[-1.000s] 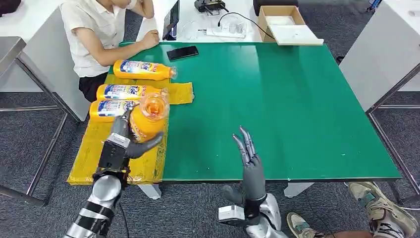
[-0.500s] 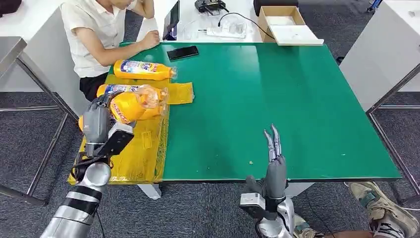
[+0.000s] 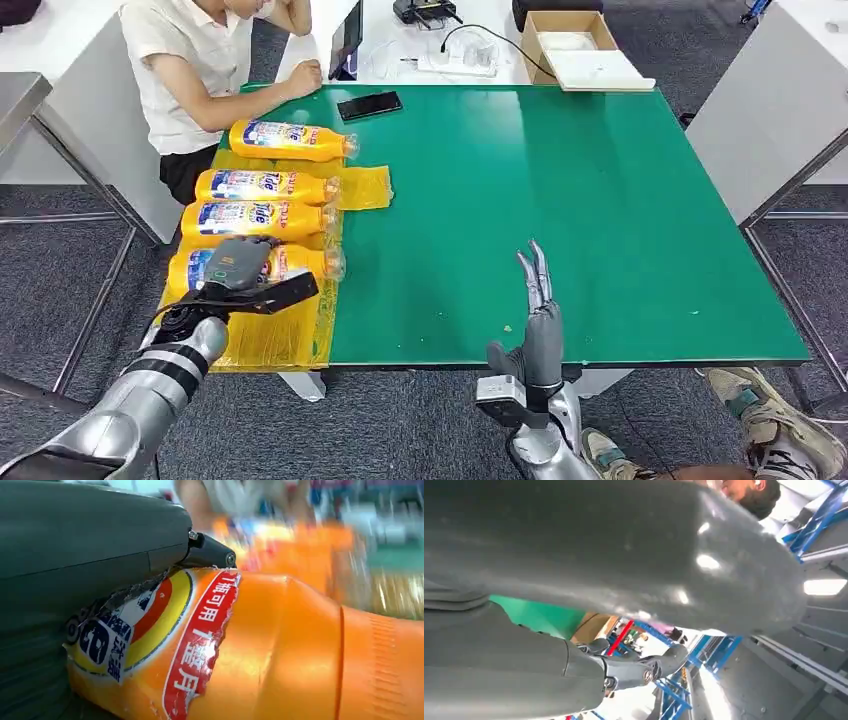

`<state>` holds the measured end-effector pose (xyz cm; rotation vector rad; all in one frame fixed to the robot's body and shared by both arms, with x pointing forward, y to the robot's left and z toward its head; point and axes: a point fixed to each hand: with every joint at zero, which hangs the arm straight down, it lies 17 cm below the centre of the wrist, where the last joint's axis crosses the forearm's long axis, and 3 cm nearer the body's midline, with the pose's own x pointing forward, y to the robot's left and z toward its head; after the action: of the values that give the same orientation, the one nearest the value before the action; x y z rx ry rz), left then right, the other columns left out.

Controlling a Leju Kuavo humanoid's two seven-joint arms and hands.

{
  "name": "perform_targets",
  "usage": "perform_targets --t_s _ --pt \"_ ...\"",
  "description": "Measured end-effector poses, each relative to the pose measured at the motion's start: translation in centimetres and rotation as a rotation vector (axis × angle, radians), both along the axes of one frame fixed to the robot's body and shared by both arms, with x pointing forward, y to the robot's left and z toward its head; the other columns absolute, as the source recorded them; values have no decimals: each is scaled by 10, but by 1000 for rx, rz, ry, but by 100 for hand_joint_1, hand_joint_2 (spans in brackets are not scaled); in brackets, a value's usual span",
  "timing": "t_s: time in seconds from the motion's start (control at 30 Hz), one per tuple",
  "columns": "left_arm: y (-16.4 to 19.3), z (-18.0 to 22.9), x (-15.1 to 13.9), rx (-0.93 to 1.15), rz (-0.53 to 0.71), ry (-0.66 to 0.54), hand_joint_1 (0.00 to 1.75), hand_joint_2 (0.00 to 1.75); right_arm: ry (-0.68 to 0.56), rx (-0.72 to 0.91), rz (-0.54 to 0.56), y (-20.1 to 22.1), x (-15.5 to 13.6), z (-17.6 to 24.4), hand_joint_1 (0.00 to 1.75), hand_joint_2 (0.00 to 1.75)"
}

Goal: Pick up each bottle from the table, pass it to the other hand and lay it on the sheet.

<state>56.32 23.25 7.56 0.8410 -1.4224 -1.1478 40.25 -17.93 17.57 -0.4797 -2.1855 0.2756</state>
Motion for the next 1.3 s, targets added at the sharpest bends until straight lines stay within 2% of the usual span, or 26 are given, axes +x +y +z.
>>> perform_targets --t_s 0.17,0.4,0.43,0.47,0.5,0.53,0.87,1.03,1.3 --pt "-14 -20 -3 21 -45 109 175 175 2 -5 22 6 2 -1 0 0" --pt "-15 -27 -2 29 -48 144 175 175 11 -13 31 7 3 -4 0 0" --pt "-15 -28 -2 29 -48 146 164 175 12 -14 32 7 3 -5 0 0" --pt "-15 -28 -3 29 -48 148 45 175 13 -15 33 7 3 -5 0 0" --pt "-15 -28 -3 29 -47 149 5 175 14 -16 32 7 3 -6 0 0" --pt "-15 -29 -3 30 -47 152 0 175 14 -16 32 6 3 -6 0 0" --pt "-11 -45 -5 68 -54 251 0 175 21 -6 36 4 9 -7 0 0" --pt "-20 -51 -12 36 -148 328 0 175 27 -4 29 -1 12 -8 0 0" --pt "-19 -47 -12 36 -180 309 0 175 32 -12 23 -7 14 -11 0 0"
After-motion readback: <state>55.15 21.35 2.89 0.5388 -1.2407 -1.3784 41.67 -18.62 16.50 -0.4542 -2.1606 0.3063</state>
